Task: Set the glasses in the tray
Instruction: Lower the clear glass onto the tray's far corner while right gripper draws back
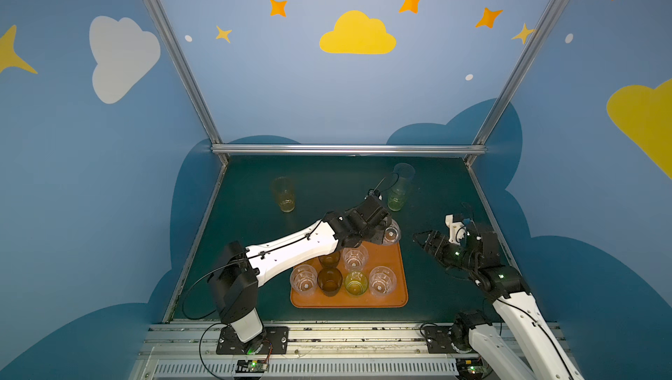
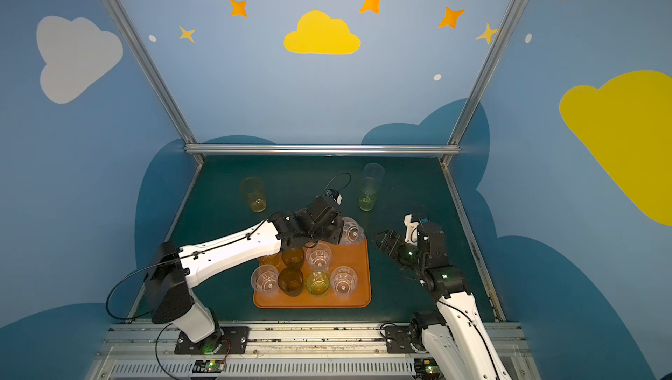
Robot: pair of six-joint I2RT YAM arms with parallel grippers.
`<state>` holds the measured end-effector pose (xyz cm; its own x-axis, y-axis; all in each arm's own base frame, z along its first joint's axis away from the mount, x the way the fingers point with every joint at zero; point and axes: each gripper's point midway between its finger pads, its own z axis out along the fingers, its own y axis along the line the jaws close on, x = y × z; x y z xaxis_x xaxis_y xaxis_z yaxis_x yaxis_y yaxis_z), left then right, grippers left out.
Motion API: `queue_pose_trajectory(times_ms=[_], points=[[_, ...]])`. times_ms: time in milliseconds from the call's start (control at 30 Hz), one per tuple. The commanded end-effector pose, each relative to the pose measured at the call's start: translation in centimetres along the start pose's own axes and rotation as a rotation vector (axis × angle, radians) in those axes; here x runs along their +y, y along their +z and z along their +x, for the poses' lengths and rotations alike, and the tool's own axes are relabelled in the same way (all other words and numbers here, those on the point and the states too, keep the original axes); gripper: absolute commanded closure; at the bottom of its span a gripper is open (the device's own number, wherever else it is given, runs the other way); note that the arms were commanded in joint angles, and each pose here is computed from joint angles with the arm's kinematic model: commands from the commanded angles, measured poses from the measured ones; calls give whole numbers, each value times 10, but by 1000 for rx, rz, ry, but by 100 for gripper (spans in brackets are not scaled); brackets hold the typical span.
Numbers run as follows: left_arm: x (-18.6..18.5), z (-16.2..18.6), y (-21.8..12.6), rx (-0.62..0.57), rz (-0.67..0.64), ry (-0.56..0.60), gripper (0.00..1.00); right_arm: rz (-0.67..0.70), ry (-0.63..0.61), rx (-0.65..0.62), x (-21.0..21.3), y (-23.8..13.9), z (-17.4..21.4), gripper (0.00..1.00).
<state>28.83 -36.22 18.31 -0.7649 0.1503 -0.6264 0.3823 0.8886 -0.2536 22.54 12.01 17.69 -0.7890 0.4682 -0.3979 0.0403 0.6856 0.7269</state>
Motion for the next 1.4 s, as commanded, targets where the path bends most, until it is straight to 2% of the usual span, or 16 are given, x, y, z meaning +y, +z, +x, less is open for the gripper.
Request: queue_pose_trajectory(times_ms=[0,533,1367], points=[[2,0,-1,6,-22,21,96,35,-30,-8,-3,-4,-2,16],[1,36,13,126,-27,32,96,80,-7,-8,-19,-1,3,16],[3,59,30,187,-100,65,95,82,15,-17,-27,-4,12,16]])
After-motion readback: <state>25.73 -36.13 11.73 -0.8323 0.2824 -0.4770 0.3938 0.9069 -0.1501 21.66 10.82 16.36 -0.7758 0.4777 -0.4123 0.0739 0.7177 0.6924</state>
